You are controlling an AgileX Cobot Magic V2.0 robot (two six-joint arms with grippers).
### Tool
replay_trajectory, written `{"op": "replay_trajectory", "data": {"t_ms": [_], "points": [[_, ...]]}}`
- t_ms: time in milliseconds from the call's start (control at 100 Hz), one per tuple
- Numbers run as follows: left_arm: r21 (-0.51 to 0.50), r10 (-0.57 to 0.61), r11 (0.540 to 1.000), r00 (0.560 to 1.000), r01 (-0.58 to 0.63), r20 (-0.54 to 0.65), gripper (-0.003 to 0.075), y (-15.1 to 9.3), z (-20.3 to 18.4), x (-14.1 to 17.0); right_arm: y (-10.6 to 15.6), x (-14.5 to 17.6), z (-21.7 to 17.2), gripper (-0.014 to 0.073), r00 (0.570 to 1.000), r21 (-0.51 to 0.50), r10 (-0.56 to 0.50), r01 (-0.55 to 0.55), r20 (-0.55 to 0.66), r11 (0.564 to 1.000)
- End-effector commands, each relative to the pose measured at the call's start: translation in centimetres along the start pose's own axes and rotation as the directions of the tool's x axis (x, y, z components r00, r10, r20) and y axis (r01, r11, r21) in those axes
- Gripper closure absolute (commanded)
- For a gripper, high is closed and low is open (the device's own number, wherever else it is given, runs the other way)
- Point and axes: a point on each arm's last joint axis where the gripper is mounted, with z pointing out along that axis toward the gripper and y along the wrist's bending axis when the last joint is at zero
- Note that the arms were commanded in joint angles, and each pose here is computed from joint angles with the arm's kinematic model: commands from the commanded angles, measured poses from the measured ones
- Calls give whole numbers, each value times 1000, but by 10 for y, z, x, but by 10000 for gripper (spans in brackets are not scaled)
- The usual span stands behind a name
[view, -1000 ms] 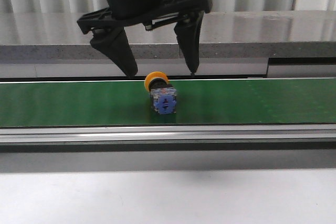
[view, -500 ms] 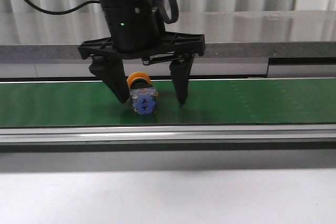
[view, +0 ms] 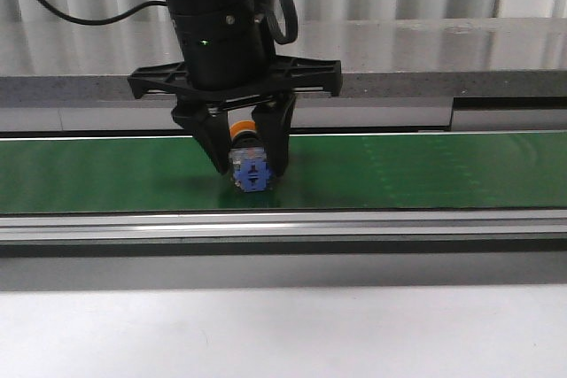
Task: Move button from right to left
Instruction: 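Lift the button off the belt with the left gripper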
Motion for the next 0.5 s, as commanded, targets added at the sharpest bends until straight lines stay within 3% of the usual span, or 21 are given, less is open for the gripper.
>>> {"op": "replay_trajectory", "data": {"t_ms": [0,240,490], "points": [[42,16,999,993,-21,115,712,-5,-48,-9,0,-14,-1,660,996,6,-7,7,94,1000],[-6,85,996,980,-85,179,712,12,-94,-16,0,-14,-1,660,996,6,-7,7,94,1000],[-74,54,996,980,-41,193,712,76,-111,-27,0,-14,-1,660,996,6,-7,7,94,1000]]}}
